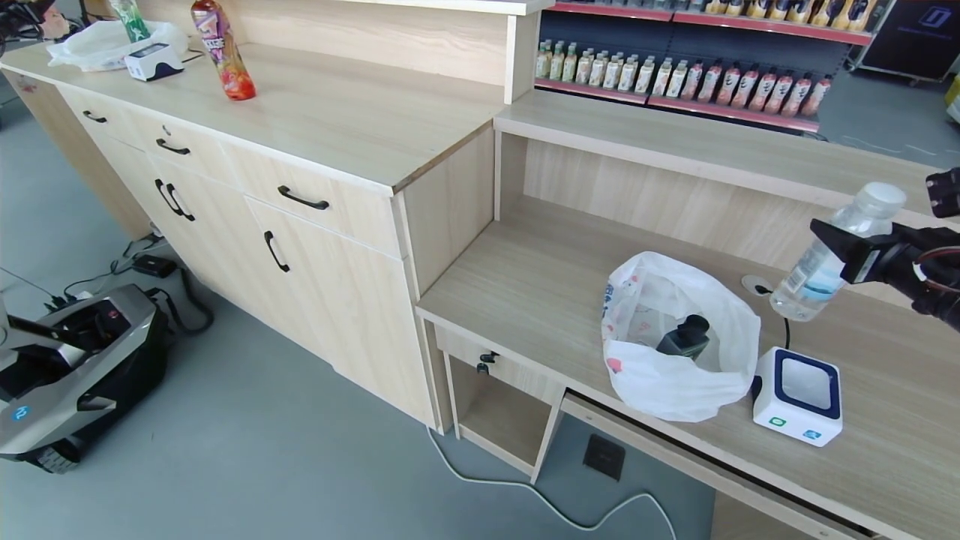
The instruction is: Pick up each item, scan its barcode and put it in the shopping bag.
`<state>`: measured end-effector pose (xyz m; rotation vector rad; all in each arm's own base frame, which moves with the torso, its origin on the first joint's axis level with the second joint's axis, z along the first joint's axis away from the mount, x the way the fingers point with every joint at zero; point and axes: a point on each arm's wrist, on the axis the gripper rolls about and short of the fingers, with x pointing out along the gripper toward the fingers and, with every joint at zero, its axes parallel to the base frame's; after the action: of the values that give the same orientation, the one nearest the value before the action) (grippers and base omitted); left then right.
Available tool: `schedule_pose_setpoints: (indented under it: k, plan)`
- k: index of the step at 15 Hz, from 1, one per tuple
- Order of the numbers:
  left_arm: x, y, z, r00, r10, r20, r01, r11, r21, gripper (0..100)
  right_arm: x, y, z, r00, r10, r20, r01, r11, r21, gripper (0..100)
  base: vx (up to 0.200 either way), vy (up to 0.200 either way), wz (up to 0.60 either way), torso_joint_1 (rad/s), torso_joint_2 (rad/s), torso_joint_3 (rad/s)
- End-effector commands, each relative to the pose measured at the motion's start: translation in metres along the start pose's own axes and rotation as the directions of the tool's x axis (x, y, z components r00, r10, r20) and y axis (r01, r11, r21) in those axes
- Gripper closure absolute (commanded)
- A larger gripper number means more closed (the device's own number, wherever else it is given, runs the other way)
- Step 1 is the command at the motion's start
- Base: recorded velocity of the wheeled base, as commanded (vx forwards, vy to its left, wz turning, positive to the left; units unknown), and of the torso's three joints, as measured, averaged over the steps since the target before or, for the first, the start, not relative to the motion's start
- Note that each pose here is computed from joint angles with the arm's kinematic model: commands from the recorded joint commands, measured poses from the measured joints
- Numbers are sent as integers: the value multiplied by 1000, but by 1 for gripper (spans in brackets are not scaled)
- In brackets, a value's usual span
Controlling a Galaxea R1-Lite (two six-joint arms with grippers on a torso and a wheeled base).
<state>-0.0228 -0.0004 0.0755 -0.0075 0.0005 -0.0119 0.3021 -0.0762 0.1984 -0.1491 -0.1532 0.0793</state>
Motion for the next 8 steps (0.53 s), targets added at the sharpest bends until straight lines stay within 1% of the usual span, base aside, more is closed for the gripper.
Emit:
schedule_pose_setpoints:
  k: [1, 2, 5, 7, 8]
  plan:
    - [0, 0, 0, 1000, 0, 0, 0, 1000, 0, 0, 16, 13, -33, 997, 53, -54, -50, 997, 57, 100, 0, 0, 0, 0, 0, 0]
    - [0, 0, 0, 1000, 0, 0, 0, 1000, 0, 0, 17, 18, -35, 997, 66, -50, -63, 996, 61, 100, 0, 0, 0, 0, 0, 0]
    - [0, 0, 0, 1000, 1, 0, -1, 1000, 0, 0, 12, 40, -59, 989, 125, -85, -118, 990, 84, 100, 0, 0, 0, 0, 0, 0]
    - [0, 0, 0, 1000, 1, 0, -1, 1000, -2, 0, 13, 48, -69, 985, 145, -91, -138, 987, 88, 100, 0, 0, 0, 0, 0, 0]
    - [0, 0, 0, 1000, 1, 0, -1, 1000, 0, 0, 14, 48, -75, 986, 144, -83, -137, 987, 85, 100, 0, 0, 0, 0, 0, 0]
